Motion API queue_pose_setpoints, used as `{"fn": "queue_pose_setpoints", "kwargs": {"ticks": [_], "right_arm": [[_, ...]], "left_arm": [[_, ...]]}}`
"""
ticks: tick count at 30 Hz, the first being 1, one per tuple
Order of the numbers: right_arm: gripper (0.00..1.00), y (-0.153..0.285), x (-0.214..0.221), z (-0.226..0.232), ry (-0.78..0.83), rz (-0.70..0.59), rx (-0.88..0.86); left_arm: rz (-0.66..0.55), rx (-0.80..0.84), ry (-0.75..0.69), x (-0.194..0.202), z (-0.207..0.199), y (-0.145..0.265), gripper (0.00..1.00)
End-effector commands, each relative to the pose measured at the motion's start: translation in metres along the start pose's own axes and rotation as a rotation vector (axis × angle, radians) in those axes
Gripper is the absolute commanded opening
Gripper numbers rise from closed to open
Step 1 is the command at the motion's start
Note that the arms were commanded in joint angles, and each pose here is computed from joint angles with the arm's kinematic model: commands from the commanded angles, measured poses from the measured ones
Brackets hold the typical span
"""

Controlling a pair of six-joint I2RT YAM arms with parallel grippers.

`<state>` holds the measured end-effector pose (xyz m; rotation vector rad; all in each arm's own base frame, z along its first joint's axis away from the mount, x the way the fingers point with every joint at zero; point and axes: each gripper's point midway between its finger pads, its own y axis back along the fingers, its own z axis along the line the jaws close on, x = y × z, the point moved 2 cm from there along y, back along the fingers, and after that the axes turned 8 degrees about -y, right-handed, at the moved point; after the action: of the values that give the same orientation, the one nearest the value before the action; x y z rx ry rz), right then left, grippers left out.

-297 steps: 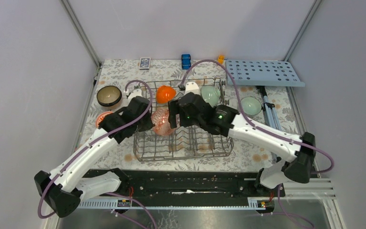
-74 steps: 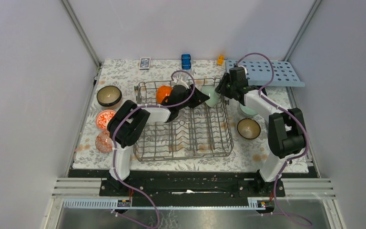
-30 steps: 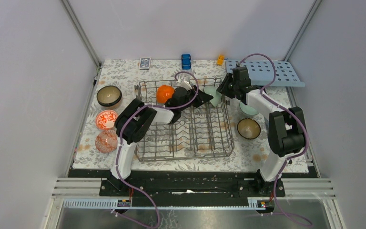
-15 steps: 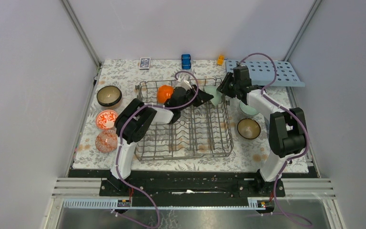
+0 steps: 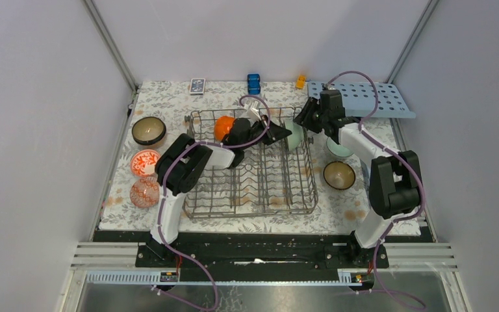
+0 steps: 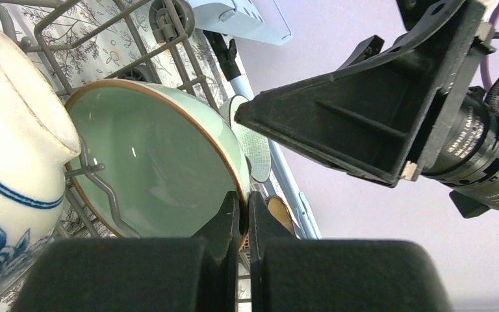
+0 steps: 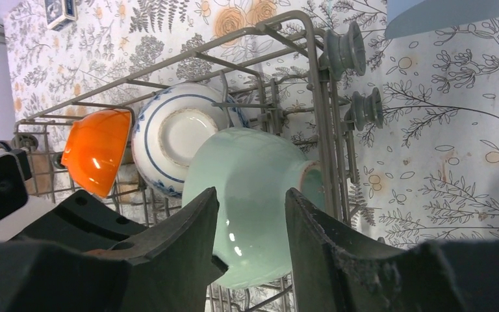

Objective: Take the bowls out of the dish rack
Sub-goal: Pick up the bowl from the dish rack.

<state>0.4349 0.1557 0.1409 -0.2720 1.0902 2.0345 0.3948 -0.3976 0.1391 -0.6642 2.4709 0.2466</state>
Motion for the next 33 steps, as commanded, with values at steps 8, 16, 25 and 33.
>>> {"fn": "queue_pose_setpoints", "kwargs": {"ticks": [8, 16, 25, 33], "right_arm": [[0.64, 0.044, -0.026, 0.037, 0.015, -0.08, -0.121], [0.81, 0.075, -0.036, 0.064, -0.013, -0.104, -0.214], [0.82, 0.107, -0.034, 0.083, -0.005, -0.102, -0.312], [0.82, 0.151, -0.028, 0.102, 0.023, -0.106, -0.441]], "left_arm": [[-0.063, 0.19, -0.102, -0.03, -0.054, 0.009, 0.0], [-0.082, 0.263, -0.109, -0.041, -0.081, 0.016, 0.0], [-0.098, 0.353, -0.089, -0.045, -0.104, 0.029, 0.0], [-0.116, 0.388, -0.124, -0.055, -0.135, 0.049, 0.0]]}}
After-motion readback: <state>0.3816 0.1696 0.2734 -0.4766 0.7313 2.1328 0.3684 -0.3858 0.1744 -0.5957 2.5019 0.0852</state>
